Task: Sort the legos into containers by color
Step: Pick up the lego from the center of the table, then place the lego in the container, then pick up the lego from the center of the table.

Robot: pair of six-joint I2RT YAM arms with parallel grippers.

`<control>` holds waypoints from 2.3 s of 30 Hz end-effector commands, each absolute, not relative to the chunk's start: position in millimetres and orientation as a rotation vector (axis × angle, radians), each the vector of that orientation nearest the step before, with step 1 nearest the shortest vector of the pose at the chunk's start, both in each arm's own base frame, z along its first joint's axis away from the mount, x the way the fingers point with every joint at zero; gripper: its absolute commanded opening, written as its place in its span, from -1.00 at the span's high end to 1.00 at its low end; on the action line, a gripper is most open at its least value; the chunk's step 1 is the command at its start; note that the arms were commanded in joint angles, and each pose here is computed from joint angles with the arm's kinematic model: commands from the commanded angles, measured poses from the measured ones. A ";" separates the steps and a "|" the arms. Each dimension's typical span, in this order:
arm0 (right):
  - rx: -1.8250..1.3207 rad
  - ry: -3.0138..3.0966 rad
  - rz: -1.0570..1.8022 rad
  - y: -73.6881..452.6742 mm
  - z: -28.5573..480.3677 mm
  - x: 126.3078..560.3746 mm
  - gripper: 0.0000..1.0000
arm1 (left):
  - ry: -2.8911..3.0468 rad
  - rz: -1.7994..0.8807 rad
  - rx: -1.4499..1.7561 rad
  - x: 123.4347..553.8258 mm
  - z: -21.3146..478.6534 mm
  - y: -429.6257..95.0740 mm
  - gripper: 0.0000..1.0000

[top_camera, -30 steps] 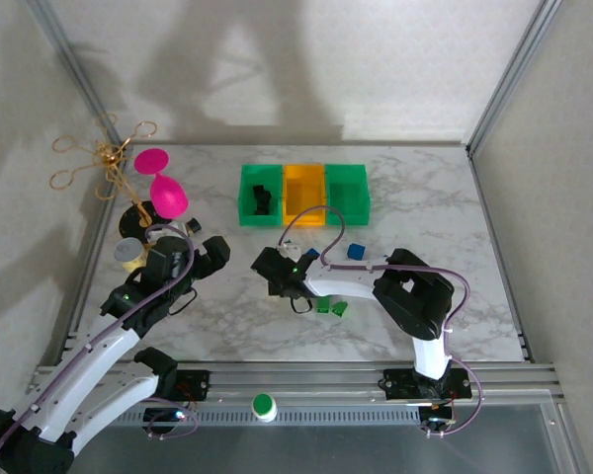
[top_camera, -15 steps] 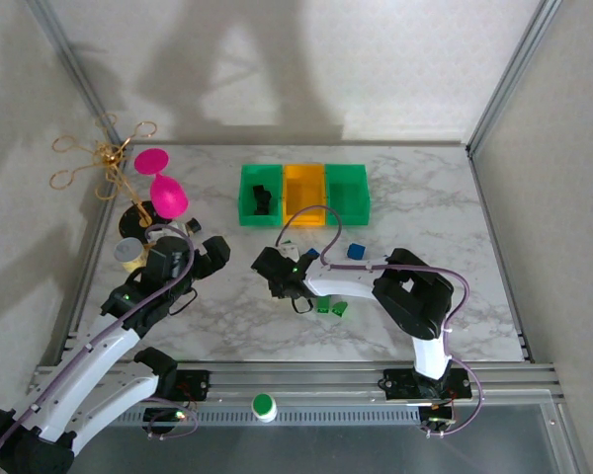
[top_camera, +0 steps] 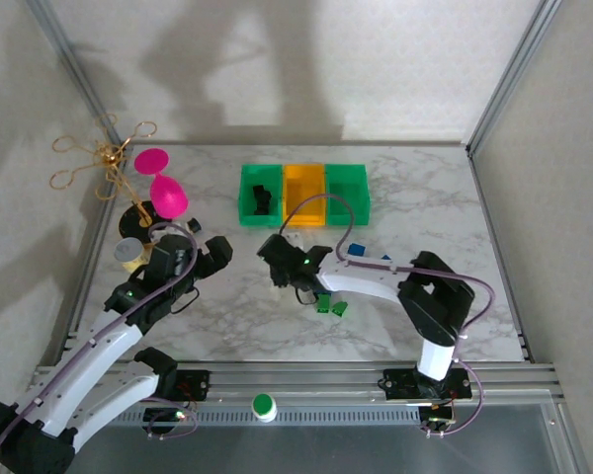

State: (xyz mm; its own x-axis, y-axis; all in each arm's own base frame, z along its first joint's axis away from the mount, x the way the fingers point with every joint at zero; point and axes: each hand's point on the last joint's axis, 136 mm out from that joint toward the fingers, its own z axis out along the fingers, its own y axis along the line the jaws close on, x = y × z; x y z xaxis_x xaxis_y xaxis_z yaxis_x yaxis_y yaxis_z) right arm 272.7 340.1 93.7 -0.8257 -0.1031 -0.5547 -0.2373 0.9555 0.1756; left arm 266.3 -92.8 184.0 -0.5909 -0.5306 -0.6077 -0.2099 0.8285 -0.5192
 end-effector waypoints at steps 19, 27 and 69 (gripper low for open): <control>-0.078 2.361 0.237 312.5 118.2 436.0 0.35 | 2.136 -0.593 -0.481 328.4 198.3 -129.7 -0.99; -0.119 2.360 0.198 317.6 100.1 459.0 0.33 | 2.144 -0.592 -0.484 335.4 191.6 -133.4 -0.99; -0.456 2.463 0.367 328.5 81.4 324.9 -0.10 | 2.253 -0.609 -0.480 286.4 162.2 -123.6 -0.99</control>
State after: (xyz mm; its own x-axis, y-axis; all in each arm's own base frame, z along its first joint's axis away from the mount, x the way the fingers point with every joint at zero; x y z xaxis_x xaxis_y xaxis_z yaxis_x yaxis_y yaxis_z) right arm 334.5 326.9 93.1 -0.7505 -0.1867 -0.6340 -0.3655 0.9164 0.1628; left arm 297.3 -123.0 171.1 -0.6248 -0.5114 -0.5900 -0.1415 0.8173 -0.5586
